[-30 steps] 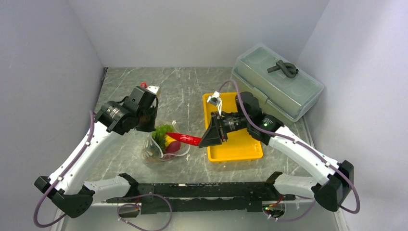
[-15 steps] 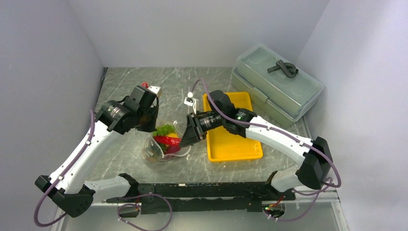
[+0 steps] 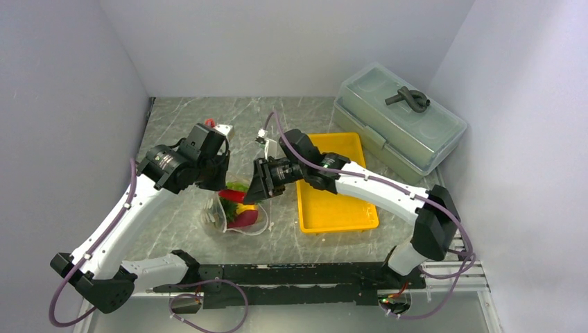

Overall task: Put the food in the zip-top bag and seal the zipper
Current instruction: Place the fake vegetable in the zipper food storage bag.

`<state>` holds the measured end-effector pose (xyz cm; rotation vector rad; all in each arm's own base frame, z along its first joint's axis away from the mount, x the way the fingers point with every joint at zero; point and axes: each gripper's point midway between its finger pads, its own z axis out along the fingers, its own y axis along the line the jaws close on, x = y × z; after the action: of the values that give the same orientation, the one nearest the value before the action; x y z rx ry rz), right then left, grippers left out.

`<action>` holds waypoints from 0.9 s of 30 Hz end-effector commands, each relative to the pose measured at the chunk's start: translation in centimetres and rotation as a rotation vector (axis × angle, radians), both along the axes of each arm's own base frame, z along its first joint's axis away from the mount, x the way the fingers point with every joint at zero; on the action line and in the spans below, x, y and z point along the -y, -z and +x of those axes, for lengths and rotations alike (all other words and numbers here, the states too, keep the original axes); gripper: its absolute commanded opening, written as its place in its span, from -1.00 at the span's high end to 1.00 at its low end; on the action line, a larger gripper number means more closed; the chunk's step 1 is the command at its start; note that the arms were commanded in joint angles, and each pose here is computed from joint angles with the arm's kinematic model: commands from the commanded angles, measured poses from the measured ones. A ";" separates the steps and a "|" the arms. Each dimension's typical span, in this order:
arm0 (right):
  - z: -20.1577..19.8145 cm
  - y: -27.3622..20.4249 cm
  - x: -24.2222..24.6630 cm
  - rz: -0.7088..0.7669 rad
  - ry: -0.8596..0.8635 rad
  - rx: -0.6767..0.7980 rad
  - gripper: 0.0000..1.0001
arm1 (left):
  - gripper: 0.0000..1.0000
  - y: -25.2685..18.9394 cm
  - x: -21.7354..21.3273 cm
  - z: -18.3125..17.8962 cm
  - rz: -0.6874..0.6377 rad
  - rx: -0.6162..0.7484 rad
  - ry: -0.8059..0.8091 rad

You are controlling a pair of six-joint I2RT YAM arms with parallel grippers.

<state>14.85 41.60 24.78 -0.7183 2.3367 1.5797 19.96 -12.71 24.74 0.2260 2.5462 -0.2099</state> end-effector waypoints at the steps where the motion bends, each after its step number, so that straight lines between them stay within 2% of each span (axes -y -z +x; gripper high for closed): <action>1: 1.4 -2.0 -1.6 0.027 0.092 0.019 0.96 | 1.00 -2.2 1.2 0.6 -0.088 0.063 0.012; 15: 2.7 -0.1 -3.8 -0.041 0.225 0.026 0.96 | 1.00 -2.2 2.0 0.5 -0.127 0.053 0.031; 27: 4.6 3.8 -6.0 -0.102 0.276 -0.022 0.87 | 1.00 -2.2 2.3 -0.2 -0.151 0.047 0.061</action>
<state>17.66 45.91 18.91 -0.4387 2.5141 1.3284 19.54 -14.01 24.96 0.2497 2.5507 -0.3085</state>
